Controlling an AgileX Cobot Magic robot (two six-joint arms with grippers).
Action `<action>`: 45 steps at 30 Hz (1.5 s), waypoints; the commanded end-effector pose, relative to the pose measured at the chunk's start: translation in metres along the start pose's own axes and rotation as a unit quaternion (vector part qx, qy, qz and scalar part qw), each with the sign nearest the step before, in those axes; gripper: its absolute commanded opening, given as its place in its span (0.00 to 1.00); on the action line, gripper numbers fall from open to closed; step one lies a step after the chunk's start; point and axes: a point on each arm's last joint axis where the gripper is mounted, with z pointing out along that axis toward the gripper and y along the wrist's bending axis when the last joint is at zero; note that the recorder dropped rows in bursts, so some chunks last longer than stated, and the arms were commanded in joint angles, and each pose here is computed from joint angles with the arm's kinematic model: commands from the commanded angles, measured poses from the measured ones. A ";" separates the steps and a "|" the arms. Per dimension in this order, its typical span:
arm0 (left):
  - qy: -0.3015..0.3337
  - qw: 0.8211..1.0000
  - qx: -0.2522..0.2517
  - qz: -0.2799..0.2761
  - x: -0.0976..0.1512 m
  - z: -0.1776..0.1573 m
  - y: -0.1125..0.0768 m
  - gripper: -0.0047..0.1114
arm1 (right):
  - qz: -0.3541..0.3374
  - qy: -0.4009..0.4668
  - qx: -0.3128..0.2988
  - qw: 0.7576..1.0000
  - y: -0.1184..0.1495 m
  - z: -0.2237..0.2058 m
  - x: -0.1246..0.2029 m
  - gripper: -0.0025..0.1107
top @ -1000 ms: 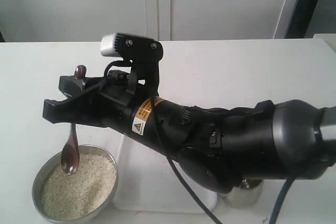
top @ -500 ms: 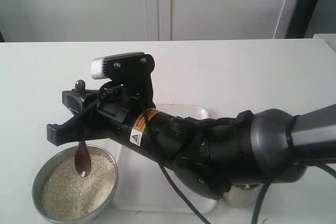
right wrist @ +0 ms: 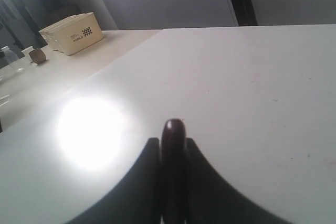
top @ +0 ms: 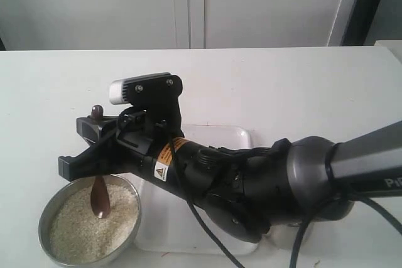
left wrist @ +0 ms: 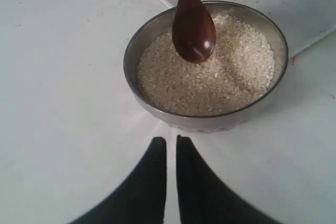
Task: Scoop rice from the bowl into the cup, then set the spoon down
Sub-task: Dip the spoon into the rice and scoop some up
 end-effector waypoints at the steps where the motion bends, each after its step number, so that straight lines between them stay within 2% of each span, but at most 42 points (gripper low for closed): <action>1: 0.002 1.000 0.004 -0.001 0.002 0.000 -0.001 0.16 | 0.017 0.001 0.001 1.000 -0.001 0.000 0.001 0.02; 25: 0.002 1.000 0.004 -0.001 0.002 0.000 -0.001 0.16 | 0.068 0.034 0.019 0.997 -0.004 0.000 0.008 0.02; 31: 0.002 1.000 0.004 -0.001 0.002 0.000 -0.001 0.16 | 0.119 0.042 0.026 0.992 -0.007 0.002 0.016 0.02; 38: 0.002 1.000 0.004 -0.001 0.002 0.000 -0.001 0.16 | 0.144 0.034 0.027 0.989 -0.009 0.003 0.017 0.02; 45: 0.002 1.000 0.004 -0.001 0.002 0.000 -0.001 0.16 | 0.203 0.004 0.067 0.977 -0.018 -0.001 0.017 0.02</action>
